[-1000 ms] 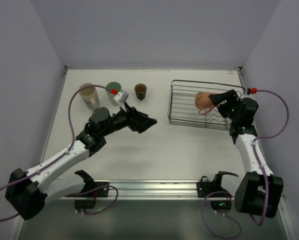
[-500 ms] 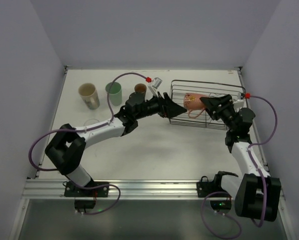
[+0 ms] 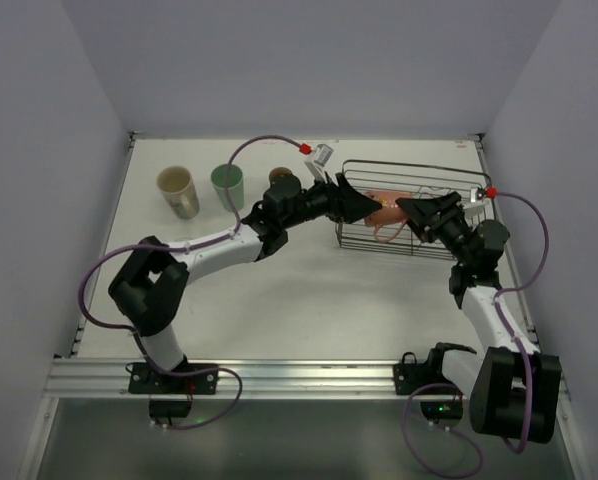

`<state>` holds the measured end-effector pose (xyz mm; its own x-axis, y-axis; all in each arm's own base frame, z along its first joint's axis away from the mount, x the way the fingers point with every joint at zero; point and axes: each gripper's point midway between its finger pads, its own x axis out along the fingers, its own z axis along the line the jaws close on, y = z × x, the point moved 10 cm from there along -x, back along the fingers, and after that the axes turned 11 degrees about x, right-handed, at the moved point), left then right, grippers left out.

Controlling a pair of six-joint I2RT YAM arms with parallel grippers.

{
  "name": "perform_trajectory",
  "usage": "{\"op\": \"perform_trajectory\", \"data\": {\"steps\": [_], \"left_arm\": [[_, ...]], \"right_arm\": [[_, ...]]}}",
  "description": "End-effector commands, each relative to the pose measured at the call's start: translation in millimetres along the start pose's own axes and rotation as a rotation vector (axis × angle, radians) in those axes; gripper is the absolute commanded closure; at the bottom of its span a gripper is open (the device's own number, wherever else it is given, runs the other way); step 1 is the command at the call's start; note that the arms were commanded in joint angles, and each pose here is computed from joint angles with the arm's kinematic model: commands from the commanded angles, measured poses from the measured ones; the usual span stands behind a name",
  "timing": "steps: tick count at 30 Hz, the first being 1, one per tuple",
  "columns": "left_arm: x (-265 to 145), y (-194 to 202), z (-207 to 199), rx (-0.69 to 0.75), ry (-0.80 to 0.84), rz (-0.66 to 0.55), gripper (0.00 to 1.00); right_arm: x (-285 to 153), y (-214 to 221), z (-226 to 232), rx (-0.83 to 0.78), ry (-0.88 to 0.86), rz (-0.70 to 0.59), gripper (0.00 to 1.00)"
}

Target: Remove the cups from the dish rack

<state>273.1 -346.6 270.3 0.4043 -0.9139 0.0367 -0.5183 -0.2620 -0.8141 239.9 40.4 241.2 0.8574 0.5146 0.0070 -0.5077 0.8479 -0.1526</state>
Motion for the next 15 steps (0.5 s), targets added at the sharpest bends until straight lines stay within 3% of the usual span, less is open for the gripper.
{"op": "perform_trajectory", "data": {"steps": [1, 5, 13, 15], "left_arm": [[6.8, -17.2, -11.3, 0.054, 0.07, -0.066, 0.25], [7.6, -12.3, -14.1, 0.021, 0.151, -0.063, 0.35], [-5.6, -19.1, -25.1, 0.024, 0.177, -0.119, 0.95], [-12.6, -23.0, -28.6, 0.042, 0.152, -0.136, 1.0]], "right_arm": [[-3.7, 2.6, 25.1, -0.071, -0.132, 0.024, 0.63], [-2.0, 5.3, 23.3, -0.049, -0.159, 0.063, 0.63], [1.2, 9.2, 16.2, -0.021, -0.158, 0.092, 0.63], [2.0, 11.0, 16.4, -0.027, -0.156, 0.098, 0.59]]}}
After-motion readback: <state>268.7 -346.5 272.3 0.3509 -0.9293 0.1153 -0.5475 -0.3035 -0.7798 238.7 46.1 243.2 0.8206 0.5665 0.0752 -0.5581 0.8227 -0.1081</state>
